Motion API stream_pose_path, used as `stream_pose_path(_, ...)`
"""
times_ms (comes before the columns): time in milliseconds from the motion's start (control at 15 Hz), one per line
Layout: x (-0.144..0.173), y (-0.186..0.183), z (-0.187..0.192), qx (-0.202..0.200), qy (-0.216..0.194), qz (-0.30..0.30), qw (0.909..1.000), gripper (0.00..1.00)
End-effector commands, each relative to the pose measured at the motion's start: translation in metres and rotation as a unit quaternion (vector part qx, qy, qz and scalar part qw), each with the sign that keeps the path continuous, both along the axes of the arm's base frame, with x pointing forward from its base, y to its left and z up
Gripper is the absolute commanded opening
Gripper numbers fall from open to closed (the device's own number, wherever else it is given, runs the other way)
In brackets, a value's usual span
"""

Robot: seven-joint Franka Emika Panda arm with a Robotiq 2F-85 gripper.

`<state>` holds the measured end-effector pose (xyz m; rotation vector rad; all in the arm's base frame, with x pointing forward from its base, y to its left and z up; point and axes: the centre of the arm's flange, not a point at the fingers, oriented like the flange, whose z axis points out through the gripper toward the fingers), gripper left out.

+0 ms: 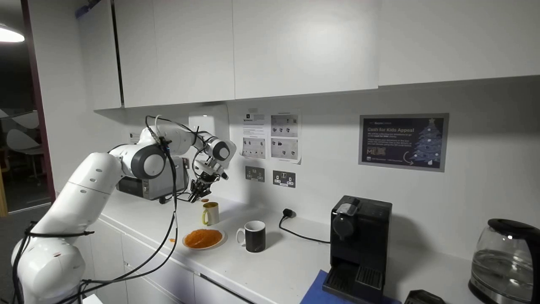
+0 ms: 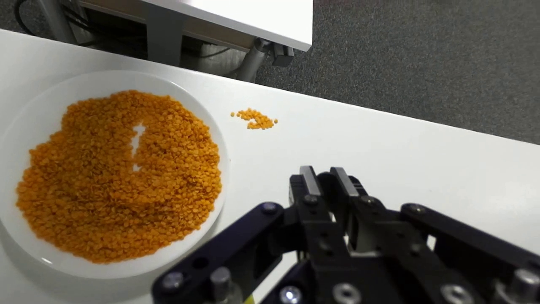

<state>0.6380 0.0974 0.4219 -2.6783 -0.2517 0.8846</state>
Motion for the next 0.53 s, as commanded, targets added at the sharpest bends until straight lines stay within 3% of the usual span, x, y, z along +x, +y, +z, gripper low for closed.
stream_pose_path(0, 0.0101, -0.0087, 0.0072, 0.027, 0.016, 0.005, 0.9995, 0.03)
stream_pose_path(467, 0.0105, -0.0143, 0.0068, 0.053, 0.031, 0.012, 0.9981, 0.03)
